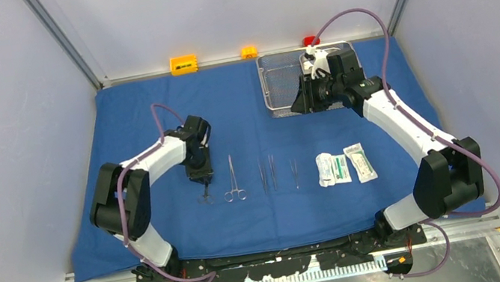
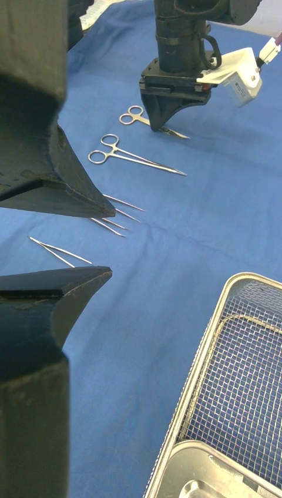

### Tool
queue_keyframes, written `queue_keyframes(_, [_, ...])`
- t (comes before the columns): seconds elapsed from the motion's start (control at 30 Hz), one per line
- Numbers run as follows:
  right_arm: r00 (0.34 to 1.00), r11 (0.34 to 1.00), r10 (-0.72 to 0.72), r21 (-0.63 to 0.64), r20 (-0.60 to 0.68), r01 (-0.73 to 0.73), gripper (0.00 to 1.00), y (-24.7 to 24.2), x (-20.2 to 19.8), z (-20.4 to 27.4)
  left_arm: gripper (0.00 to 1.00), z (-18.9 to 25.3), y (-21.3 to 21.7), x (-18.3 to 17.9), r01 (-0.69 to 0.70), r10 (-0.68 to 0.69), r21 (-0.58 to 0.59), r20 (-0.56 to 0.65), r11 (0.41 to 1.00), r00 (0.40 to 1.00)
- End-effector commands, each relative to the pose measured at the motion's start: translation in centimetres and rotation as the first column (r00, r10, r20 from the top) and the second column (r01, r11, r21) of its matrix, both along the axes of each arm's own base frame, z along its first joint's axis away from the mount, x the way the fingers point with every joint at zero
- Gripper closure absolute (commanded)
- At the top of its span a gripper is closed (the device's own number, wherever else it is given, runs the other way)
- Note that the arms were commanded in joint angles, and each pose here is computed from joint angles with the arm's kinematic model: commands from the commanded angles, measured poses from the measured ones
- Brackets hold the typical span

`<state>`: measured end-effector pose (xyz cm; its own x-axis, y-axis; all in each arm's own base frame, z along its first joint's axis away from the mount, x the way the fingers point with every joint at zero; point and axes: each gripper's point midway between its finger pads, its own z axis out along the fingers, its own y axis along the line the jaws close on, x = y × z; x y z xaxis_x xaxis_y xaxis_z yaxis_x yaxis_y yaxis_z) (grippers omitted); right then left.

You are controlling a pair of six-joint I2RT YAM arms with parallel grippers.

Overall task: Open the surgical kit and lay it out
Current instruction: Place the medical item in the surgical kit.

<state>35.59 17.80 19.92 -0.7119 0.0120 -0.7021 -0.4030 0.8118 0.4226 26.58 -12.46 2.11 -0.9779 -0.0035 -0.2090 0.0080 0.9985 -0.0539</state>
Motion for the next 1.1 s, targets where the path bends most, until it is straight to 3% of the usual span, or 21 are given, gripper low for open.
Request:
queue_keyframes(0.0, [0.997,1.000,-0.008,0.025,0.075,0.006,0.59,-0.1,0.4,2.2,0.75,0.2,-0.2,0.8,-0.009,0.009,-0.020,0.019,1.000,1.000])
queue_keyframes(0.3, [0.997,1.000,-0.010,0.025,0.074,0.008,0.59,-0.1,0.4,2.2,0.84,0.0,-0.6,0.9,-0.014,0.014,-0.035,0.009,0.999,1.000])
queue_keyframes(1.07, [0.998,1.000,-0.018,0.022,0.068,0.016,0.59,-0.3,0.6,1.8,0.90,0.8,-2.8,1.3,-0.061,0.058,-0.132,-0.028,0.989,0.998])
